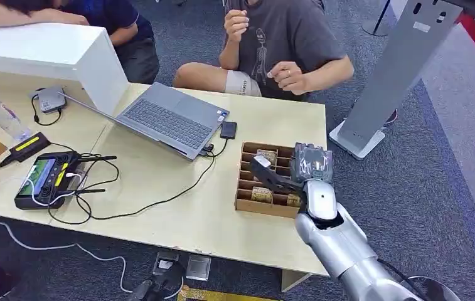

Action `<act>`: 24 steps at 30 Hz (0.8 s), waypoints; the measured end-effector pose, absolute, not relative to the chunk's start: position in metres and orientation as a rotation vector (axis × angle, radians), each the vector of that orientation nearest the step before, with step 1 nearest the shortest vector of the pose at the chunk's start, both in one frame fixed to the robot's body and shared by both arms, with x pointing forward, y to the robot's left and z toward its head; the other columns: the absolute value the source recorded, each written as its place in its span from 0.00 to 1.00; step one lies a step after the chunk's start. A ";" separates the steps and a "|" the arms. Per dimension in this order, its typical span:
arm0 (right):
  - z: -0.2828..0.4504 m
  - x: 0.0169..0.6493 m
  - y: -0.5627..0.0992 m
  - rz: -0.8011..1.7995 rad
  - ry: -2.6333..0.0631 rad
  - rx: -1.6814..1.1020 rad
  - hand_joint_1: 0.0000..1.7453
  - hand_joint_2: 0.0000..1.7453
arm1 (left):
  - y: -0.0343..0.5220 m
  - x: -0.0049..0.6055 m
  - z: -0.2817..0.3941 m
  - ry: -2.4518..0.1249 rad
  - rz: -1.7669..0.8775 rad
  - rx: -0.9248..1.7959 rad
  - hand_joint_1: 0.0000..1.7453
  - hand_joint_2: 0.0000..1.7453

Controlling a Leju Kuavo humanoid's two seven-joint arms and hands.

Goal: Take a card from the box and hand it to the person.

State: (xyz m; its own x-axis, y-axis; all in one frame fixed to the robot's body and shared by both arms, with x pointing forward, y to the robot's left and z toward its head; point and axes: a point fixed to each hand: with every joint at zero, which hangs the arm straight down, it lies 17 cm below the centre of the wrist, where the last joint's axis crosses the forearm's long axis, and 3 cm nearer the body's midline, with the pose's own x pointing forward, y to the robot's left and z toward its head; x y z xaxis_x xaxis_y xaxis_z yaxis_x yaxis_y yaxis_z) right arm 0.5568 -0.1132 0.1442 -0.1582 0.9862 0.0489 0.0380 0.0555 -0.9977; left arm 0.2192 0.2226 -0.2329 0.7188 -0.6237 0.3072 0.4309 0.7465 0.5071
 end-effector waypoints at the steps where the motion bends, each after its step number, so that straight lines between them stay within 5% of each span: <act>1: 0.147 0.556 -0.111 1.266 -1.387 -1.122 1.00 1.00 | 0.223 0.219 -0.233 -0.487 -0.602 0.422 0.00 0.00; 19: 0.214 0.534 -0.073 1.230 -1.563 -1.010 1.00 1.00 | 0.226 0.214 -0.235 -0.478 -0.570 0.423 0.00 0.00; 24: 0.255 0.524 -0.071 1.167 -1.669 -1.049 0.93 1.00 | 0.227 0.211 -0.236 -0.477 -0.558 0.423 0.00 0.00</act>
